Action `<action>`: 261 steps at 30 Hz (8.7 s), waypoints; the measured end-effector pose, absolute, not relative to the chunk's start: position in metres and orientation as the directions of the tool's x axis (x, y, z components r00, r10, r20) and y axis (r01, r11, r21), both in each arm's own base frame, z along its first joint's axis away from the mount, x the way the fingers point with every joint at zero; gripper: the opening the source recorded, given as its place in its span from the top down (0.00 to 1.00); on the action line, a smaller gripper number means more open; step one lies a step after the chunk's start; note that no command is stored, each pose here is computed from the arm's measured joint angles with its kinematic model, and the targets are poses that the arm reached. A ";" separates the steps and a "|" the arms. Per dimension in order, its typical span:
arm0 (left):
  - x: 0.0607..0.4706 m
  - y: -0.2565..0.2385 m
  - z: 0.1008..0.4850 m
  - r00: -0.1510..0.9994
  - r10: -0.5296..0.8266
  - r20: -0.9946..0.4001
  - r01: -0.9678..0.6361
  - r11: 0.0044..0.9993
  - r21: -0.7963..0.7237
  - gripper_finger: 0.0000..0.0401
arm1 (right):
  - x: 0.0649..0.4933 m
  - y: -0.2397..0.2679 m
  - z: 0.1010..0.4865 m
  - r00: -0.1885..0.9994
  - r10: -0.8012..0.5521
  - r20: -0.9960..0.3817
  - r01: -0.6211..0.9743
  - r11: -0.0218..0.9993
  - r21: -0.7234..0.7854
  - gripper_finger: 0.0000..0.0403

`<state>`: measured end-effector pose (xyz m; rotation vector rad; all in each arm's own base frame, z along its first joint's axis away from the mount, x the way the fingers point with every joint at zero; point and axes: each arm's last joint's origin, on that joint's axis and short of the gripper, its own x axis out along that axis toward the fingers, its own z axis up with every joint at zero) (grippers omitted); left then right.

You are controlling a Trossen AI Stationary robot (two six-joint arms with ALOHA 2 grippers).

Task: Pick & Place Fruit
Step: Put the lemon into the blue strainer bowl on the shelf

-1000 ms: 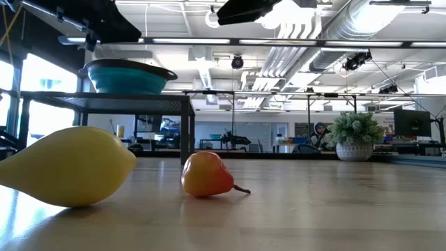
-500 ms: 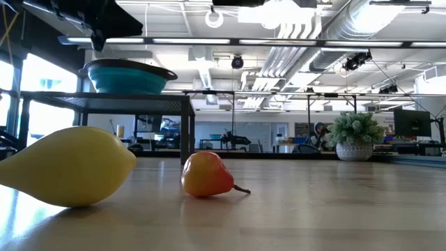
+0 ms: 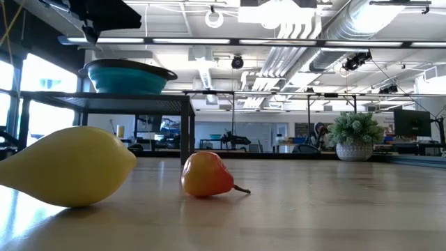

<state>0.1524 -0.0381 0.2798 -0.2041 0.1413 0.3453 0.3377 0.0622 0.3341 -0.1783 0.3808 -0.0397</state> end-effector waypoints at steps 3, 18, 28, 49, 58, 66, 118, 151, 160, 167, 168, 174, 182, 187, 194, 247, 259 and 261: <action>0.162 -0.056 0.275 0.940 0.299 -0.164 -0.324 0.932 -0.163 0.80 | 0.335 0.071 0.332 0.923 -0.053 -0.382 -0.011 0.986 -0.163 0.23; 0.178 -0.126 0.261 0.979 0.187 -0.077 -0.200 0.953 -0.226 0.80 | 0.316 0.114 0.322 0.878 -0.035 -0.478 -0.006 0.996 -0.085 0.23; 0.187 -0.176 0.248 0.982 0.177 -0.061 -0.187 0.945 -0.267 0.80 | 0.308 0.135 0.322 0.878 0.022 -0.479 -0.034 0.999 -0.017 0.23; 0.243 -0.269 0.286 0.889 0.211 -0.405 -0.289 0.947 -0.141 1.00 | 0.307 0.135 0.320 0.868 0.020 -0.495 -0.039 0.999 -0.027 0.23; 0.253 -0.268 0.253 0.769 0.223 -0.599 -0.416 0.886 -0.205 1.00 | 0.306 0.135 0.319 0.861 0.017 -0.508 -0.038 0.999 -0.031 0.23; 0.270 -0.262 0.224 0.603 0.128 -0.788 -0.438 0.878 -0.193 1.00 | 0.306 0.134 0.318 0.859 0.015 -0.511 -0.038 0.999 -0.035 0.23; 0.312 -0.243 0.181 0.476 0.078 -0.876 -0.505 0.840 -0.200 0.12 | 0.304 0.132 0.314 0.832 0.000 -0.554 -0.043 0.997 -0.064 0.23; 0.316 -0.245 0.160 0.505 0.053 -0.862 -0.536 0.802 -0.265 0.12 | 0.304 0.132 0.314 0.832 0.001 -0.554 -0.039 0.998 -0.057 0.23; 0.316 -0.245 0.160 0.504 0.054 -0.862 -0.535 0.802 -0.263 0.21 | 0.304 0.132 0.314 0.832 0.001 -0.554 -0.039 0.998 -0.057 0.23; 0.316 -0.245 0.160 0.504 0.054 -0.862 -0.535 0.803 -0.263 0.32 | 0.304 0.132 0.314 0.832 0.001 -0.554 -0.039 0.998 -0.058 0.23; 0.316 -0.245 0.160 0.504 0.054 -0.862 -0.535 0.803 -0.263 0.34 | 0.304 0.132 0.314 0.832 0.001 -0.554 -0.039 0.998 -0.057 0.23; 0.316 -0.245 0.160 0.503 0.053 -0.862 -0.534 0.804 -0.263 0.38 | 0.304 0.132 0.314 0.832 0.001 -0.554 -0.039 0.998 -0.058 0.23; 0.316 -0.246 0.160 0.497 0.041 -0.867 -0.531 0.804 -0.267 0.48 | 0.304 0.132 0.314 0.832 0.001 -0.554 -0.039 0.998 -0.058 0.23; 0.316 -0.246 0.160 0.497 0.041 -0.867 -0.532 0.804 -0.267 0.49 | 0.304 0.132 0.314 0.832 0.001 -0.555 -0.039 0.998 -0.057 0.23; 0.316 -0.246 0.160 0.496 0.039 -0.868 -0.531 0.804 -0.268 0.48 | 0.304 0.132 0.314 0.832 0.001 -0.555 -0.039 0.998 -0.057 0.23; 0.161 -0.063 0.379 0.593 0.620 -0.513 -0.726 0.688 -0.009 0.48 | 0.312 0.108 0.314 0.826 -0.138 -0.546 0.022 0.977 -0.214 0.23; 0.131 0.010 0.396 0.332 0.829 -0.450 -0.910 0.407 0.079 0.48 | 0.322 0.072 0.314 0.804 -0.229 -0.548 0.130 0.968 -0.213 0.23; 0.130 0.018 0.396 0.279 0.849 -0.450 -0.931 0.353 0.088 0.48 | 0.323 0.066 0.314 0.801 -0.241 -0.548 0.145 0.966 -0.213 0.23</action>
